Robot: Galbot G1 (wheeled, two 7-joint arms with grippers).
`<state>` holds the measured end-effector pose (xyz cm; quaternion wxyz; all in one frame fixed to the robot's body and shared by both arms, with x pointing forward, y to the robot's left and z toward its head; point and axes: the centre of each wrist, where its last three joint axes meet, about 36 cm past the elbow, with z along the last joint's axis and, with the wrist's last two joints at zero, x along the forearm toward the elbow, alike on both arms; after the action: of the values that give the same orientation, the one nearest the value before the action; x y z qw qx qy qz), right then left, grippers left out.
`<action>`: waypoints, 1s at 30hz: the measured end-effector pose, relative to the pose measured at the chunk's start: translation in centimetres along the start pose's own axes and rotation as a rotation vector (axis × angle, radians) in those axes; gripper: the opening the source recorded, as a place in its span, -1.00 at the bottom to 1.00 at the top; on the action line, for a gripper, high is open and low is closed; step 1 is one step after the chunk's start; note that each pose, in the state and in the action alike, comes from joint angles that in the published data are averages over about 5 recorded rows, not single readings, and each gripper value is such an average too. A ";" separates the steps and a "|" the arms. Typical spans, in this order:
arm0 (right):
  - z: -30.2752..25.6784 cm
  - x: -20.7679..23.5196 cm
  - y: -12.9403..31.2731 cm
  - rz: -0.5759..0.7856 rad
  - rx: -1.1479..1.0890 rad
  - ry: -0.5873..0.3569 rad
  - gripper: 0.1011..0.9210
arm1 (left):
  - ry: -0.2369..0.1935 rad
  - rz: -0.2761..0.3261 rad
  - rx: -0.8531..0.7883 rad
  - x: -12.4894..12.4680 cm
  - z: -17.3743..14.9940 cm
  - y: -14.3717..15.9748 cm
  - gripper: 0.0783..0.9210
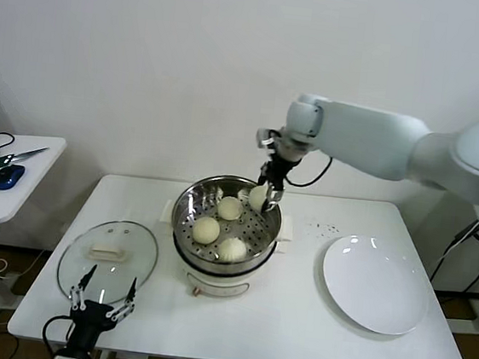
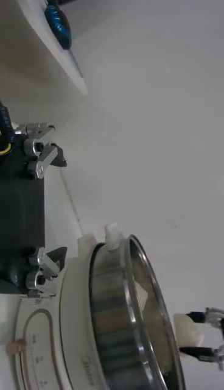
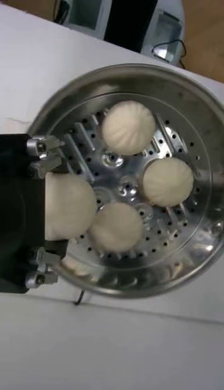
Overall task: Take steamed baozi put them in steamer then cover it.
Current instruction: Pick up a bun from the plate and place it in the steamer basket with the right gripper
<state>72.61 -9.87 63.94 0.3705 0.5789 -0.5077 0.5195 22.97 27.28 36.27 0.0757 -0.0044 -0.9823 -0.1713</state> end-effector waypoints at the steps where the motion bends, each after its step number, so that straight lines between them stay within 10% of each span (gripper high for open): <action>1: -0.3 -0.6 0.1 -0.007 0.002 0.002 0.45 | 0.000 0.000 0.000 0.0 0.0 0.0 0.77; 30: -0.6 -4.3 1.0 -0.044 0.006 0.029 0.76 | -0.003 -0.004 -0.005 -0.3 0.0 0.3 0.77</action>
<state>71.78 -8.66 59.77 0.3872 0.5834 -0.4881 0.5209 23.27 27.53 36.34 0.0739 -0.0029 -0.9820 -0.1738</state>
